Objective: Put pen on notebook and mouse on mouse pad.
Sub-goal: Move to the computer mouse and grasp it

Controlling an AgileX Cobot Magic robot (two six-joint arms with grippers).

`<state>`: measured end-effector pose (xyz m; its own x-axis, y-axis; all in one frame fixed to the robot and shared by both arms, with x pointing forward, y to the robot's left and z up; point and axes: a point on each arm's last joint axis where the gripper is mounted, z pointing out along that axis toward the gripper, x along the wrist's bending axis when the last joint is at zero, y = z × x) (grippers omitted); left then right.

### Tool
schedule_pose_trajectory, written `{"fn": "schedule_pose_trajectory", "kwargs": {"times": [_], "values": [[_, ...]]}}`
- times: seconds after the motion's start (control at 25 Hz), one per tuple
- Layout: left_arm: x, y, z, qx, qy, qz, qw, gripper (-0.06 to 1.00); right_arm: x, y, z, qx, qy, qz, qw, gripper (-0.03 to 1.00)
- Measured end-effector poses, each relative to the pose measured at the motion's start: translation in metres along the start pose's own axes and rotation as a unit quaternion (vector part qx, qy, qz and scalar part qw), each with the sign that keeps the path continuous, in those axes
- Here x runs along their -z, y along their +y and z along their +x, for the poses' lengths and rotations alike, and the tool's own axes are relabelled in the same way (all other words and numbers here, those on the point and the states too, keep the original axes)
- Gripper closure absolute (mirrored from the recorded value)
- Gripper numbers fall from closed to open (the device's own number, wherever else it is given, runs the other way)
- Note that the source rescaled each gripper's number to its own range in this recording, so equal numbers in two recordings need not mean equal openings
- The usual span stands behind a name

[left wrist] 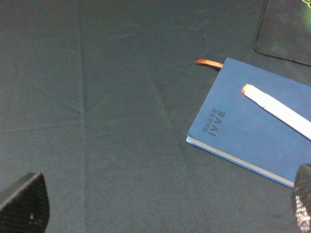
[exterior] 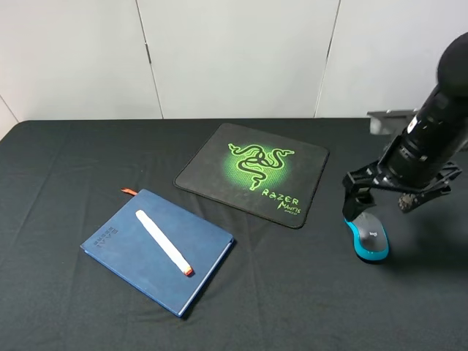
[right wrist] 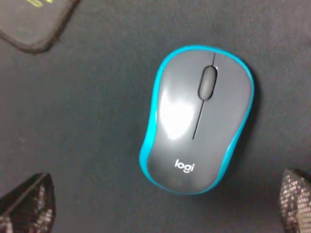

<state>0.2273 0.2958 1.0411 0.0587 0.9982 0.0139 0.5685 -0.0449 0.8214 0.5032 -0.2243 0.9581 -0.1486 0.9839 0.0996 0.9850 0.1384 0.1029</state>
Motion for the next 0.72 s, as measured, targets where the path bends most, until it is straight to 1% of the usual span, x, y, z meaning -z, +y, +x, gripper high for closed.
{"fn": "schedule_pose_trajectory", "kwargs": {"times": [0.2,0.72], "values": [[0.000,0.000,0.000,0.000,0.000,-0.001,1.000,-0.06,-0.021,0.004,-0.003,-0.002,-0.010,0.025,1.000,-0.03],[0.000,0.000,0.000,0.000,0.000,-0.001,1.000,-0.06,-0.052,0.010,-0.006,-0.007,-0.018,0.043,0.999,-0.03]]}}
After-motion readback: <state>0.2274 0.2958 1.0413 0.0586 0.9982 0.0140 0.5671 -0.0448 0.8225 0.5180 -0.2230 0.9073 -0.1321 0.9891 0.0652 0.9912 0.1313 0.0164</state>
